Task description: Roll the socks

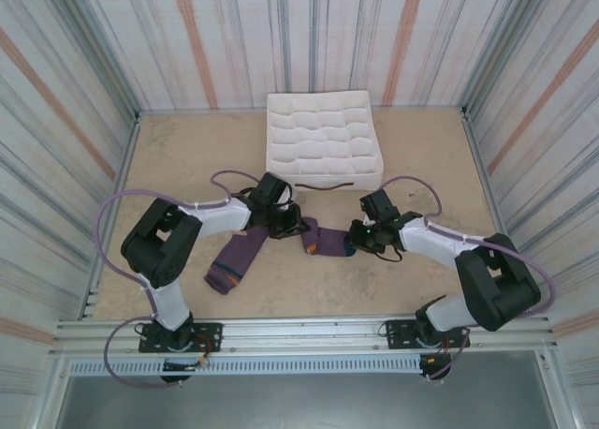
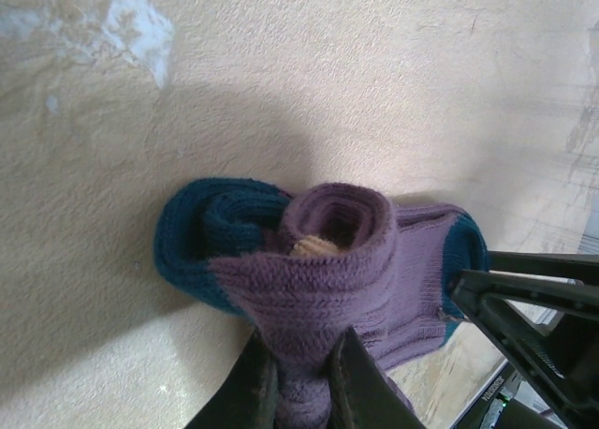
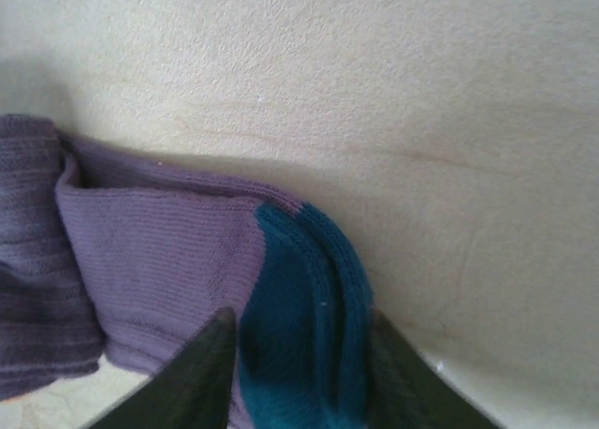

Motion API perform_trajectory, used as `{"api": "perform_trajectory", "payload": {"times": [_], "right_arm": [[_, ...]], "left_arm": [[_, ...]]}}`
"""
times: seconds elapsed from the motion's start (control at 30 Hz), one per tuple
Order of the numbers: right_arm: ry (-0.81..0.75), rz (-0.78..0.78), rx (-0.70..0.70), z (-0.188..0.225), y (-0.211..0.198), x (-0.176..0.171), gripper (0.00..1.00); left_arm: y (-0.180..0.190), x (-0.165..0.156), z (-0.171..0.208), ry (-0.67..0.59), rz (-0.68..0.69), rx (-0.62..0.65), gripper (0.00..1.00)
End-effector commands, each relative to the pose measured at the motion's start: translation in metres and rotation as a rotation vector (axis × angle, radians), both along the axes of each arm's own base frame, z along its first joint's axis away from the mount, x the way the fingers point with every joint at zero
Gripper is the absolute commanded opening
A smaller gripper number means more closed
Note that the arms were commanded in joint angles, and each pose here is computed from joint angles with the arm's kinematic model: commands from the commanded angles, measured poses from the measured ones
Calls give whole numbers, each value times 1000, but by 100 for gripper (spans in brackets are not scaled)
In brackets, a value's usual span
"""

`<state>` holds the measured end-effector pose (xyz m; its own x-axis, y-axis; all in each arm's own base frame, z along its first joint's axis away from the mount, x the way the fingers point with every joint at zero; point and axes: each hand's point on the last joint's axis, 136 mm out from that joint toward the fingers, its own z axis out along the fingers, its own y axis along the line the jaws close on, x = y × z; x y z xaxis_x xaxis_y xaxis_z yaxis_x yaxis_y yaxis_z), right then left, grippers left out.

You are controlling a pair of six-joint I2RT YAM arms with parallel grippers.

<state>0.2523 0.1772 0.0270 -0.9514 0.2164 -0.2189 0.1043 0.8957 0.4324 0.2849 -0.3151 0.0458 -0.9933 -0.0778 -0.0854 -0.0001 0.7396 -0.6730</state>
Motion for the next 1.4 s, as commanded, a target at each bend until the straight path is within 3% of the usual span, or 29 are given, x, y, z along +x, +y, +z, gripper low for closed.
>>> {"api": "perform_trajectory", "payload": {"times": [0.0,0.1,0.47,0.63,0.8,0.97,1.2,1.37], "right_arm": [[-18,15,0,0,8,13,17],[-38,2,-51,1,1,29,0],[-219,158,-124,23,15,103,0],[-272,216,-130,21,32,111,13],[-370,252,-168,32,43,101,40],[-509,317,-228,57,57,77,57],[-675,475,-305,71,100,22,72],[-759,587,-348,66,138,-9,70]], "left_arm": [[0,1,18,-29,-12,-31,0],[4,3,24,-38,4,-36,0],[43,-5,7,9,143,109,0],[52,-7,-8,50,188,159,0],[58,-7,-13,69,218,188,0],[62,-8,-11,86,214,200,0],[64,-8,-10,100,219,181,0],[66,-7,-9,103,218,175,0]]}}
